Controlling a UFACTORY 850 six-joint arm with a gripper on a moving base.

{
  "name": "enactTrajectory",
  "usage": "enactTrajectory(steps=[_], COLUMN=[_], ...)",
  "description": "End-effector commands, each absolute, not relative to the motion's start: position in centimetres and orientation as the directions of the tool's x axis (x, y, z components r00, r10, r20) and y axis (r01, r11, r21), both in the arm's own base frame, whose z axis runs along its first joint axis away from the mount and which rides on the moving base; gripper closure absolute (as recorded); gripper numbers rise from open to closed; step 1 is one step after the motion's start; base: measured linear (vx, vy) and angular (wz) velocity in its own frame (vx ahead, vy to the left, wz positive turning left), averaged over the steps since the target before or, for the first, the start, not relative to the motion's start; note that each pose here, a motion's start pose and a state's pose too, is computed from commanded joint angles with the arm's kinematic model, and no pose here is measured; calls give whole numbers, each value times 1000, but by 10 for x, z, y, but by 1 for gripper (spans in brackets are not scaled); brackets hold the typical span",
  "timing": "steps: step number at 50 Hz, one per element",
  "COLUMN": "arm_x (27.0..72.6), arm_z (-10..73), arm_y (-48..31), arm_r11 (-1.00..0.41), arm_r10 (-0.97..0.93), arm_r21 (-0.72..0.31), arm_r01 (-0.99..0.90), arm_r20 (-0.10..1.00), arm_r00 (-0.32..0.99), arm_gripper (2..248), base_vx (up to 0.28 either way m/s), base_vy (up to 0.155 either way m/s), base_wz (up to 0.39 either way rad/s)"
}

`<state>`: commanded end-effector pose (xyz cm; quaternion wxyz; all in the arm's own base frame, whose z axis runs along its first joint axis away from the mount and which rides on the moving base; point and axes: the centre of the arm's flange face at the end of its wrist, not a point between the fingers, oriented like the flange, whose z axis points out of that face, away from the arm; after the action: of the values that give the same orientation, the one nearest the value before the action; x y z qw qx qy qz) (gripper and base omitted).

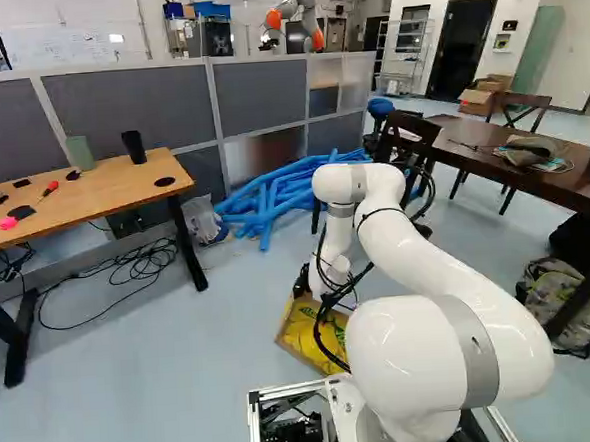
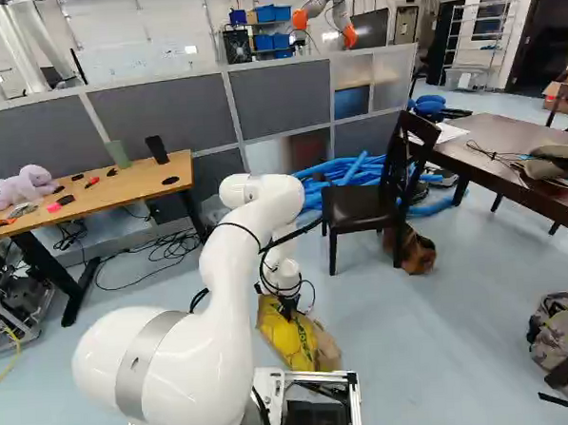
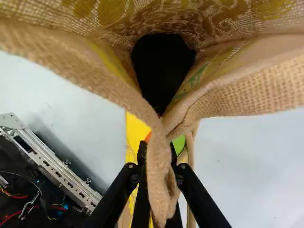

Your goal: Pick up the bag on the ground and place it on the table

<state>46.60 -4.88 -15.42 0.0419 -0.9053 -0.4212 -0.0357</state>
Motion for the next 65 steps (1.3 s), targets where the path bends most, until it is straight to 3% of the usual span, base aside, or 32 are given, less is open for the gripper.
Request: enactTrajectory(steps=[65], arm_x=[483], arm_z=[-69], arm_y=[-50], arm_r11=[-742], arm_r10=[667], arm_r21=[8], arm_r01=[670], arm_r20=[115], arm_r00=[736], arm_gripper=[227], base_vx=[0], base_vy=[0], base_wz=[0])
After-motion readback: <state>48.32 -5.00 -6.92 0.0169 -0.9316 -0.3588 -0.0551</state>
